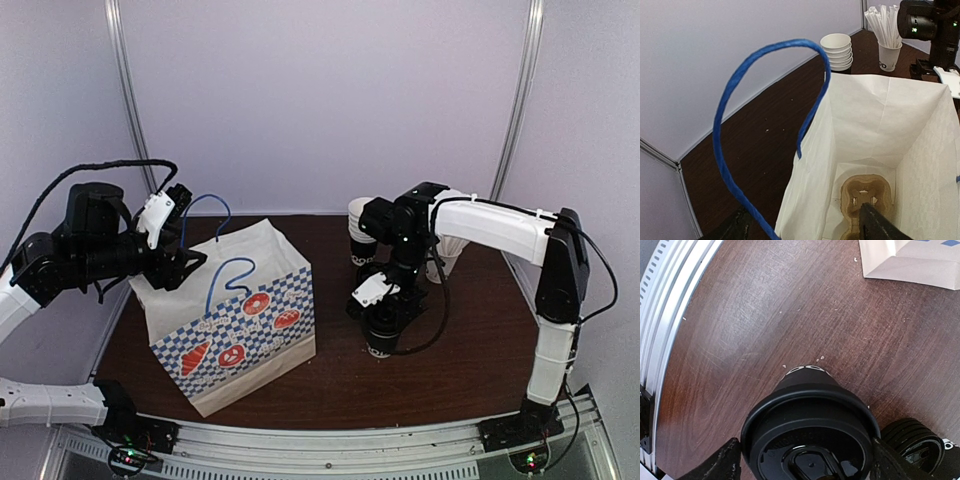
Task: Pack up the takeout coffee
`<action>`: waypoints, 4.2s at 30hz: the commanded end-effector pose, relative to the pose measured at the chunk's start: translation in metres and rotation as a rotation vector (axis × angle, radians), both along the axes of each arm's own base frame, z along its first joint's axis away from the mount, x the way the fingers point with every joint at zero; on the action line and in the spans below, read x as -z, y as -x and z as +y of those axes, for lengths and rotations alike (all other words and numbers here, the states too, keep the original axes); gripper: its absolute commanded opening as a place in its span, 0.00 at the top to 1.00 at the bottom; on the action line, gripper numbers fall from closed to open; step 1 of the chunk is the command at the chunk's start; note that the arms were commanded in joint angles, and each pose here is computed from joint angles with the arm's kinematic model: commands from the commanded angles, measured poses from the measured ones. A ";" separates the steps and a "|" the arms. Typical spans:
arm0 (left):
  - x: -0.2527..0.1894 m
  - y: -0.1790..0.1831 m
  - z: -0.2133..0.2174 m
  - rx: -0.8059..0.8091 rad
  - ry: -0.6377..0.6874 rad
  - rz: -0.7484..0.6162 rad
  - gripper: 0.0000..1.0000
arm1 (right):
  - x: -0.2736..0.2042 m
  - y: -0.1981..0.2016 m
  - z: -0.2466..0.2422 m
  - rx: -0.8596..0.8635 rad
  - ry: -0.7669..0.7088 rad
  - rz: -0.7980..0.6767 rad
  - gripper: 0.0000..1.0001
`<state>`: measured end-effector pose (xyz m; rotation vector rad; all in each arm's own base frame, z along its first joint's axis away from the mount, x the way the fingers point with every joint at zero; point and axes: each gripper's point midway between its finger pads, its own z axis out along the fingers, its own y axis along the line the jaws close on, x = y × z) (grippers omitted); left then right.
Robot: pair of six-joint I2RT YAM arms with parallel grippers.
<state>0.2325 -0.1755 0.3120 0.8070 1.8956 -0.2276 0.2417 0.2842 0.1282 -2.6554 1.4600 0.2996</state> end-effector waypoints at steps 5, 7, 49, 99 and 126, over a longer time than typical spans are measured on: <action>-0.007 -0.003 0.000 -0.010 0.030 -0.025 0.26 | -0.010 0.002 -0.010 0.016 0.030 -0.045 0.22; -0.009 -0.004 -0.001 -0.004 0.026 -0.030 0.26 | -0.017 0.002 -0.012 0.026 0.022 -0.058 0.23; 0.021 -0.010 0.014 -0.093 -0.087 0.611 0.35 | -0.186 0.005 -0.003 0.459 -0.418 -0.106 0.30; -0.030 -0.025 -0.120 0.240 0.048 0.486 0.94 | -0.181 0.084 0.074 0.060 -0.297 -0.310 0.32; -0.109 0.031 -0.109 0.462 0.257 0.242 0.41 | -0.131 0.073 0.089 0.097 -0.166 -0.531 0.36</action>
